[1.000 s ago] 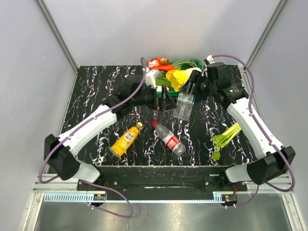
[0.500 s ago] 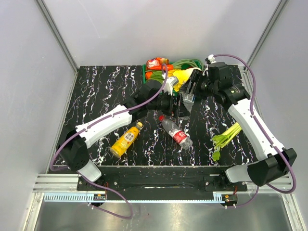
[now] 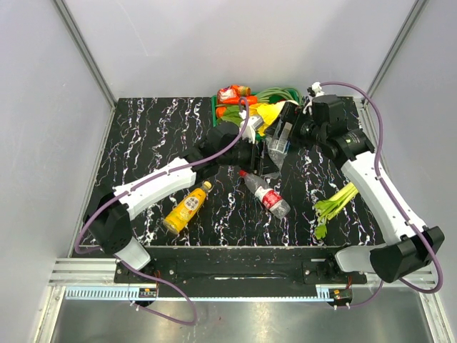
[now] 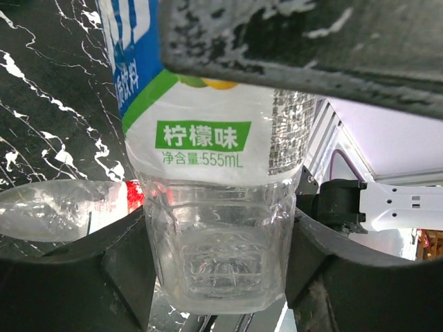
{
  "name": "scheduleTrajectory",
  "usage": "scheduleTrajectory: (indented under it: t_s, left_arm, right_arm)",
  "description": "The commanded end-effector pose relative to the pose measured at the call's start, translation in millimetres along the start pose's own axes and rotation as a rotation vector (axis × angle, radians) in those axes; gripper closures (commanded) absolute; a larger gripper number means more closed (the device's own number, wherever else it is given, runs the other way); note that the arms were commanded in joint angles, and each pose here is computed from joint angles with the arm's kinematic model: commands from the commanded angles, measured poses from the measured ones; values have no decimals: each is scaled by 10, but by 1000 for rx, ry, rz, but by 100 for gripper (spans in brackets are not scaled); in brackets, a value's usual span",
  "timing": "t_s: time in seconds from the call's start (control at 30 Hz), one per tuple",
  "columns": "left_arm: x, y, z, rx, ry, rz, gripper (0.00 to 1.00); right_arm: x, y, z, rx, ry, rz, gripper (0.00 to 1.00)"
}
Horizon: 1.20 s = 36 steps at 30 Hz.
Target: Unscrew the bottle caps
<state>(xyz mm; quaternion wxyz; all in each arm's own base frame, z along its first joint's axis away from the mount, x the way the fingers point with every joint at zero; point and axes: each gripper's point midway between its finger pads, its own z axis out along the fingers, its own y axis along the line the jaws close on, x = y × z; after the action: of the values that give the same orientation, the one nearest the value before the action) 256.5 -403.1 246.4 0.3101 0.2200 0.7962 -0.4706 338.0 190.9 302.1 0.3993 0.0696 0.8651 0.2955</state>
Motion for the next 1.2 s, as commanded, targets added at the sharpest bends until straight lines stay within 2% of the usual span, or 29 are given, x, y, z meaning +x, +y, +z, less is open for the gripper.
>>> scheduleTrajectory:
  t_s: [0.0, 0.3, 0.63, 0.87, 1.17]
  left_arm:
    - [-188, -24, -149, -12, -70, 82, 47]
    - [28, 426, -425, -210, -14, 153, 47]
    - [397, 687, -905, -375, 49, 186, 46]
    - [688, 829, -1180, -468, 71, 171, 46]
    - [699, 879, -1239, -598, 111, 237, 46]
  right_arm:
    - [-188, 87, -153, -24, -97, -40, 0]
    - [-201, 67, -249, -17, -123, -33, 0]
    - [-218, 314, -314, -142, -113, -44, 0]
    - [-56, 443, -116, -235, -7, -34, 0]
    - [259, 524, 287, -331, 192, 61, 0]
